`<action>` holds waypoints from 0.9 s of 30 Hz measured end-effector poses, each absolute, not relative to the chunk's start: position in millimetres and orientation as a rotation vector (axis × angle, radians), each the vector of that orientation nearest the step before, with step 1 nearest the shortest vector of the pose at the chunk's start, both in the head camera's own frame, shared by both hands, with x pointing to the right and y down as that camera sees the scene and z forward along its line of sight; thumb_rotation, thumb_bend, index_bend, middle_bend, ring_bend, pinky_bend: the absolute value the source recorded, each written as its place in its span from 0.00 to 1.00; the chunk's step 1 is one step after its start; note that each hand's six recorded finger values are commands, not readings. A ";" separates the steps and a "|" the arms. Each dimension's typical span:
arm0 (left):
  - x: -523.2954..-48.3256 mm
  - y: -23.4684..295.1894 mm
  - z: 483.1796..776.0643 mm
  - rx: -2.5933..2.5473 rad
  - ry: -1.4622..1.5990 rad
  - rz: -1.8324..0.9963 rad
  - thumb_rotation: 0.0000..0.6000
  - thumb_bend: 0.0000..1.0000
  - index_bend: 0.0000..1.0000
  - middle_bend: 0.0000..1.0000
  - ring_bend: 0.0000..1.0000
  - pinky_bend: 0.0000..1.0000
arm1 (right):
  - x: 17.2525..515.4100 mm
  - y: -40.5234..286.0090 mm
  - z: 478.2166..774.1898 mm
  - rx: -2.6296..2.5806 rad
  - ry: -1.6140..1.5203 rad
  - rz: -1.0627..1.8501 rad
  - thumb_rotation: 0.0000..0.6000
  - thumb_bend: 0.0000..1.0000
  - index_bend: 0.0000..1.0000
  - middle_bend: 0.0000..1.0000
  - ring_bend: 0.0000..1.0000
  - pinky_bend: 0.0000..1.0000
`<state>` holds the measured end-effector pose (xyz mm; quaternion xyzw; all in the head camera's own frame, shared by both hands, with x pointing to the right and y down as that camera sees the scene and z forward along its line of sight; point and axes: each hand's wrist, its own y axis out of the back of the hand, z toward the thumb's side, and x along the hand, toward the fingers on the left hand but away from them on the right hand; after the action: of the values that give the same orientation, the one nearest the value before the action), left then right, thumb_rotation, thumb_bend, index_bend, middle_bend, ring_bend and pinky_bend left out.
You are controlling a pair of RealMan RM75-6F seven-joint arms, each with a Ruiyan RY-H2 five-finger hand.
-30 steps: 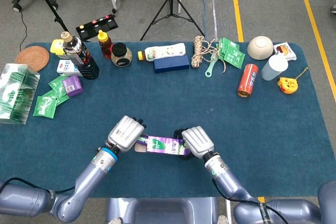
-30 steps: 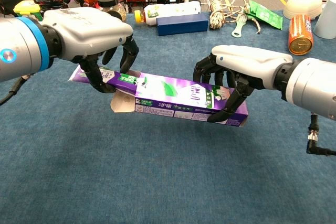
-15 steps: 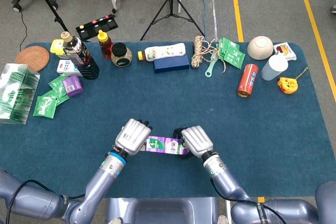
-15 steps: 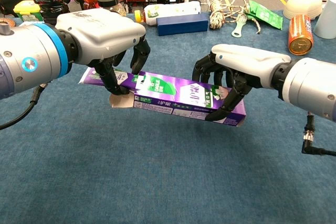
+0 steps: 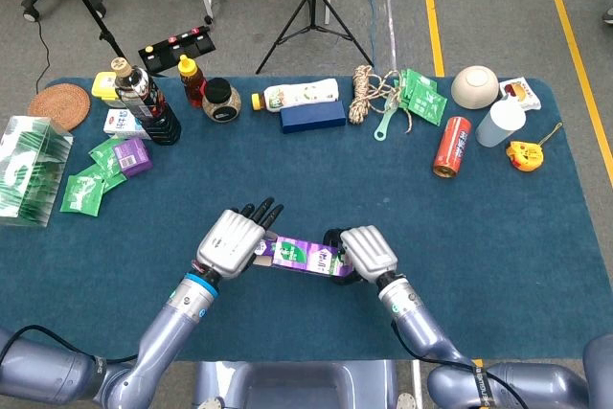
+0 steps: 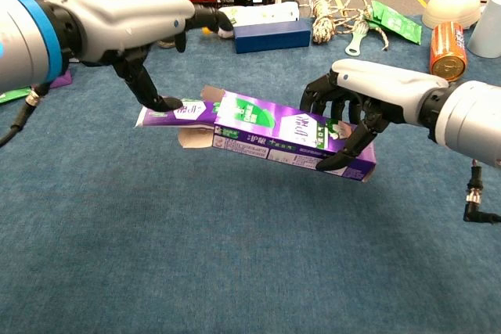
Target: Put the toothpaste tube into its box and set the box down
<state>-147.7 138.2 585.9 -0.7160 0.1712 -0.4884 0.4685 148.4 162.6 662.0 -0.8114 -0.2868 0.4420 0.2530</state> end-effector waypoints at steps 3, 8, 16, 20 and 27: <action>-153.0 130.2 575.7 -1.766 0.466 -1.189 1.00 0.27 0.03 0.08 0.24 0.50 | 154.0 160.1 663.3 -2.213 -0.801 1.198 1.00 0.39 0.48 0.51 0.51 0.60; -174.4 107.9 553.0 -1.773 0.577 -1.185 1.00 0.27 0.03 0.08 0.24 0.50 | 163.1 153.5 662.4 -2.262 -0.876 1.154 1.00 0.42 0.49 0.51 0.51 0.59; -229.6 75.5 529.4 -1.762 0.735 -1.215 1.00 0.27 0.03 0.08 0.24 0.50 | 180.8 135.7 659.3 -2.344 -1.103 0.990 1.00 0.44 0.49 0.52 0.51 0.59; -253.7 66.2 527.3 -1.767 0.775 -1.236 1.00 0.27 0.03 0.08 0.24 0.50 | 190.4 124.2 660.0 -2.346 -1.221 0.876 1.00 0.44 0.49 0.52 0.51 0.59; -273.0 58.2 526.7 -1.770 0.791 -1.245 1.00 0.27 0.03 0.08 0.24 0.50 | 188.5 112.9 657.5 -2.335 -1.359 0.726 1.00 0.44 0.50 0.52 0.51 0.59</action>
<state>-273.0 58.2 526.7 -0.7018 0.3136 -0.4937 0.4067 188.5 112.9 657.5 -0.8223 -0.4787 0.2557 0.1710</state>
